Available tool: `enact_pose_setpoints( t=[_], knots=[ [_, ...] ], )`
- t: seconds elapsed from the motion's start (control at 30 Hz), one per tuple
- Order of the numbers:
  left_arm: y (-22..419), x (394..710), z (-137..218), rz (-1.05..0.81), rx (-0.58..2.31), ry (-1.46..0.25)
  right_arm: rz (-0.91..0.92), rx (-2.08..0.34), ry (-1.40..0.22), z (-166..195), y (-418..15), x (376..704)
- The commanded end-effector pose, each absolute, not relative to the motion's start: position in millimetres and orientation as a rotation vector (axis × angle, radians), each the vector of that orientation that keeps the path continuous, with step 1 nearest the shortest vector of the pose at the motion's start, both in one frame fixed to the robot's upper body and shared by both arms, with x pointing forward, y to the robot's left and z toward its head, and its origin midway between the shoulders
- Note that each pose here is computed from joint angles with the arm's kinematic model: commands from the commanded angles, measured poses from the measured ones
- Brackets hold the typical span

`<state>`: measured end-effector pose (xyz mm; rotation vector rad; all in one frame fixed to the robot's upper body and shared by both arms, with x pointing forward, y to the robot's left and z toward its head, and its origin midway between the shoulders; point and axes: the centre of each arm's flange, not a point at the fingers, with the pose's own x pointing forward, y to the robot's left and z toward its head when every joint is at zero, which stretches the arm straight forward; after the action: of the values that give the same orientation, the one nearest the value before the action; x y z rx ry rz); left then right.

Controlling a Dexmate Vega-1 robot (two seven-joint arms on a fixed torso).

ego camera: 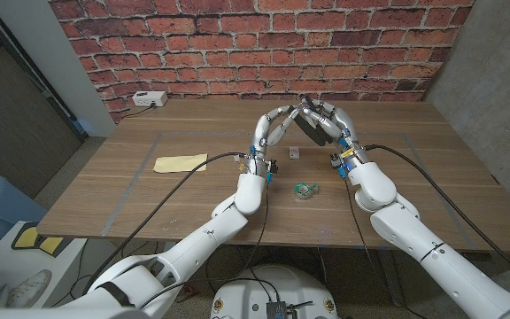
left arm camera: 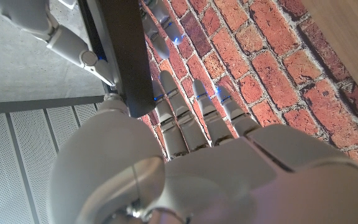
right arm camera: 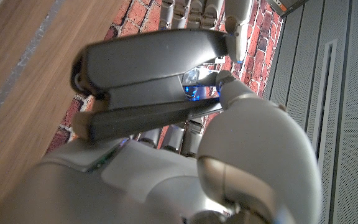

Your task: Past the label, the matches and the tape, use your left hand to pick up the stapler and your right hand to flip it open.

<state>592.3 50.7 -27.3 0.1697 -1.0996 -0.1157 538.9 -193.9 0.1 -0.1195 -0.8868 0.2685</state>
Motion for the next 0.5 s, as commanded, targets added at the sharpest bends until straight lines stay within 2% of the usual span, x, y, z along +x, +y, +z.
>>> enact_pose_setpoints(
  t=[0.03,0.5],
  knots=[
    [46.0,589.9,-28.8,-0.143,0.17,-1.087,0.272,-0.118,-0.894,-1.5,-194.8,535.3],
    [49.1,586.8,-32.6,-0.167,0.112,-1.026,0.272,-0.062,-0.913,-2.7,-194.7,532.5]
  ],
)
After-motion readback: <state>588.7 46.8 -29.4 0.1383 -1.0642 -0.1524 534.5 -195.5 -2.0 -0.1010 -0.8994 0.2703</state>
